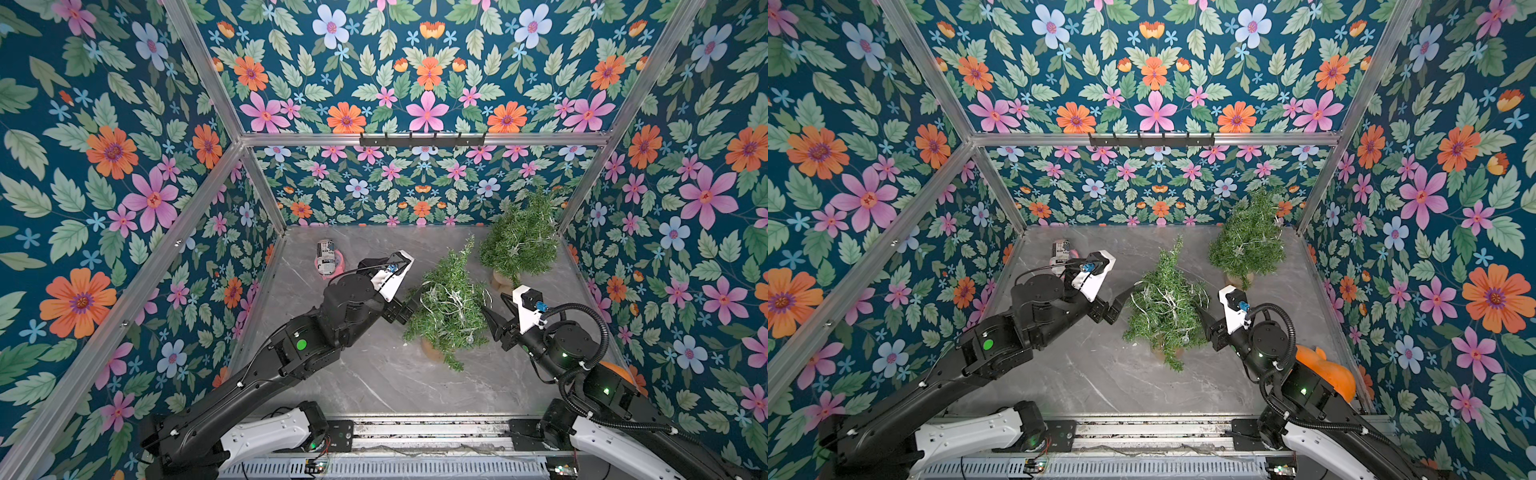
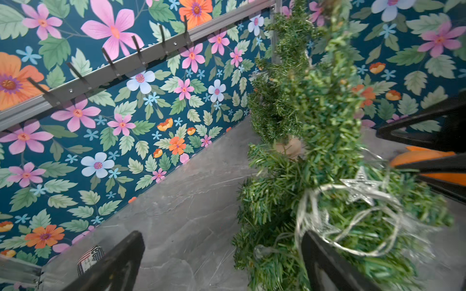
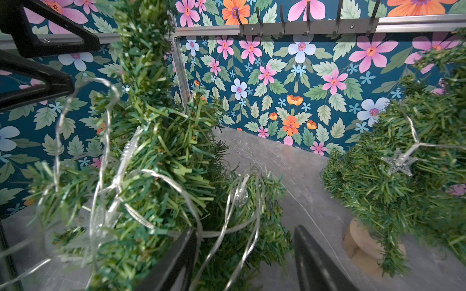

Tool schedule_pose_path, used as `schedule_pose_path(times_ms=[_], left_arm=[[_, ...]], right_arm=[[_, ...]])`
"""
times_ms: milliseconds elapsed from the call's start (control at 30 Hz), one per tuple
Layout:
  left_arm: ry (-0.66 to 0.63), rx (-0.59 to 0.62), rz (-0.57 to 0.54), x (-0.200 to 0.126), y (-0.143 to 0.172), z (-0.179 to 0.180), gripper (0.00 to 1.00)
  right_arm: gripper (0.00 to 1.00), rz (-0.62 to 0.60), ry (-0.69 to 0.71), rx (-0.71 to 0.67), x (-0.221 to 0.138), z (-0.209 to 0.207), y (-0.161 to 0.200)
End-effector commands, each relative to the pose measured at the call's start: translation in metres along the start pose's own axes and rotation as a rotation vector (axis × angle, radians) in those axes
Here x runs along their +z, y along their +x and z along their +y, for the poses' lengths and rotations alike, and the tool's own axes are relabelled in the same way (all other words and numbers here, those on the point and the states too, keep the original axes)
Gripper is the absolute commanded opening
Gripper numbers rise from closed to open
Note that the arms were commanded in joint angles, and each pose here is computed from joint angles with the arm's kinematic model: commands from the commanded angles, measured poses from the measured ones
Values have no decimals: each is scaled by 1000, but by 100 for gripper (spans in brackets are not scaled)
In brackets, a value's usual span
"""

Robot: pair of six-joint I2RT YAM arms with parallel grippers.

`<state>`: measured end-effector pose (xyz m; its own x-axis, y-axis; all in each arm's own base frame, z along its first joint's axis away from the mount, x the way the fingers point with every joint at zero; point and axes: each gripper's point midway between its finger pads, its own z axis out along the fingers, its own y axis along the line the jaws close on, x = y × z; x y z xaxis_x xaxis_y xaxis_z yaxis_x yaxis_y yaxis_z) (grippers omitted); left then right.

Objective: Wrap string light around the christmas tree
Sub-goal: Wrap the light string around the Christmas tree, then pick up the Christmas tree at the center of the board.

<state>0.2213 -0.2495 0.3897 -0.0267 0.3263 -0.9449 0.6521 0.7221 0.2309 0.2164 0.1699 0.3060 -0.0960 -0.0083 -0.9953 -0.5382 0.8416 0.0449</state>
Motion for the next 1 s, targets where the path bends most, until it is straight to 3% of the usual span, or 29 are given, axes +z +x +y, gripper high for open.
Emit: schedule_pose_path(times_ms=[0,100,167,333,467,633,767,967], left_arm=[[81,-26,-68,-9,-23,-9,100],[181,-86,-194,-24,-59,-19,100],[174,-126,-269,-32,-78,-13,100],[162,-230,-363,-33,-105,-6,99],[210,-234,-329,2,-109,-28,91],[67,-253,-279,41,-106,-22,89],[29,-238,-225,64,-100,-29,90],[90,-262,-171,83,-92,-51,88]], right_arm=[[62,-37,-51,10,-5,8,-14],[76,-67,-166,12,-12,27,-24],[82,-88,-212,19,-16,34,-32],[86,-108,-223,21,-25,35,-44],[86,-165,-92,34,-30,10,-55],[86,-170,126,66,-40,-29,-60],[86,-152,139,65,-39,-31,-57],[85,-145,125,67,-35,-28,-54]])
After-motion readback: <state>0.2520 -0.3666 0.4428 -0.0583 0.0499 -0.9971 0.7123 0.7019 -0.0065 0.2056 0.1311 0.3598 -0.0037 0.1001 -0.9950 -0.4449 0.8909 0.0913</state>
